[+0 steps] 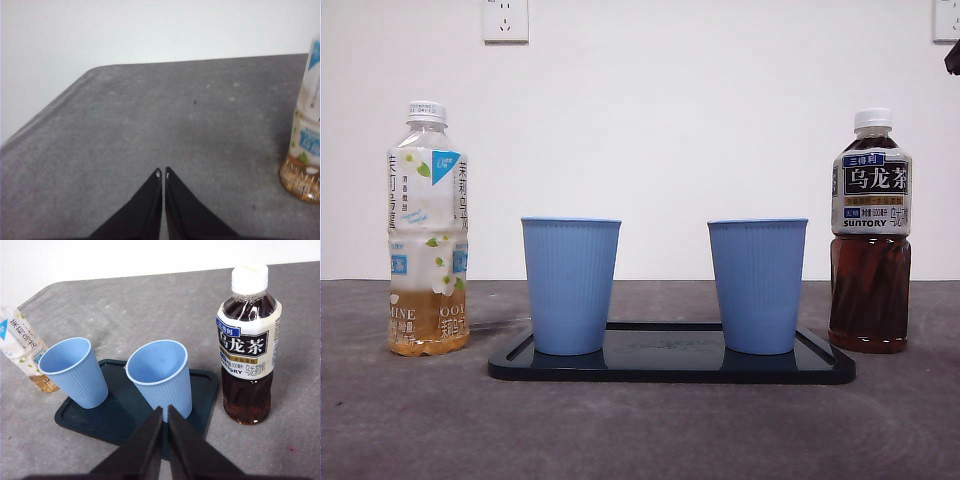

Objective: Pour the drink into the cup

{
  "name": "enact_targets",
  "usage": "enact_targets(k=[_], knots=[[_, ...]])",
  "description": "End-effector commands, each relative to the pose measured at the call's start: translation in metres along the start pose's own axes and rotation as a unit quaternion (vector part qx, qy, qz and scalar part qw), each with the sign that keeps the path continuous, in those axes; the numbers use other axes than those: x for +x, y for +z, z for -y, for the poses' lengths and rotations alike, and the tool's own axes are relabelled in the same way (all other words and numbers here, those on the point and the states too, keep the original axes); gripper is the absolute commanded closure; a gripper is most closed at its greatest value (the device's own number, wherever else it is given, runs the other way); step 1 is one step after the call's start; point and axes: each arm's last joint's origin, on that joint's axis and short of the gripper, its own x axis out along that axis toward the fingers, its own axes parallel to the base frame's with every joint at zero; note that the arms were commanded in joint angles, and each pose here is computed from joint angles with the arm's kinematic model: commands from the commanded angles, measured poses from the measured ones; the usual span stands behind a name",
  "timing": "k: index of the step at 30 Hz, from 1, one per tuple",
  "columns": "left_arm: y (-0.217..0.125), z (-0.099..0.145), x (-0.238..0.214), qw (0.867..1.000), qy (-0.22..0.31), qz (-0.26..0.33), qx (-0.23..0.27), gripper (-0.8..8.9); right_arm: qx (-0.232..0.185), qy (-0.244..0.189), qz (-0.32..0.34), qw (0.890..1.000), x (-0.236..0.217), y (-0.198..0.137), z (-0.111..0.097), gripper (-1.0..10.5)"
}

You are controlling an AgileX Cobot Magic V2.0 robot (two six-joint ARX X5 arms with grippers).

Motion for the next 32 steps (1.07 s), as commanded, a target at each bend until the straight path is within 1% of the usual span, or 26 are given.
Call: enact_targets(k=[1, 6, 29, 32], knots=[[-0.007, 0.001, 0.002, 1.000, 0.003, -0.005, 0.003, 8.06, 0.004, 0.005, 0.007, 1.000, -0.001, 0.003, -0.002, 9.4], [-0.021, 0.003, 0.007, 1.000, 0.001, -0.027, 0.006, 8.06, 0.004, 0.005, 0.008, 1.000, -0.001, 0.004, -0.002, 9.4], [-0.021, 0.003, 0.007, 1.000, 0.001, -0.024, 0.004, 8.06, 0.004, 0.006, 0.010, 1.000, -0.001, 0.004, -0.002, 9.4], [-0.021, 0.003, 0.007, 1.000, 0.001, -0.024, 0.004, 8.06, 0.003, -0.004, 0.021, 1.000, -0.001, 0.005, -0.002, 9.4]])
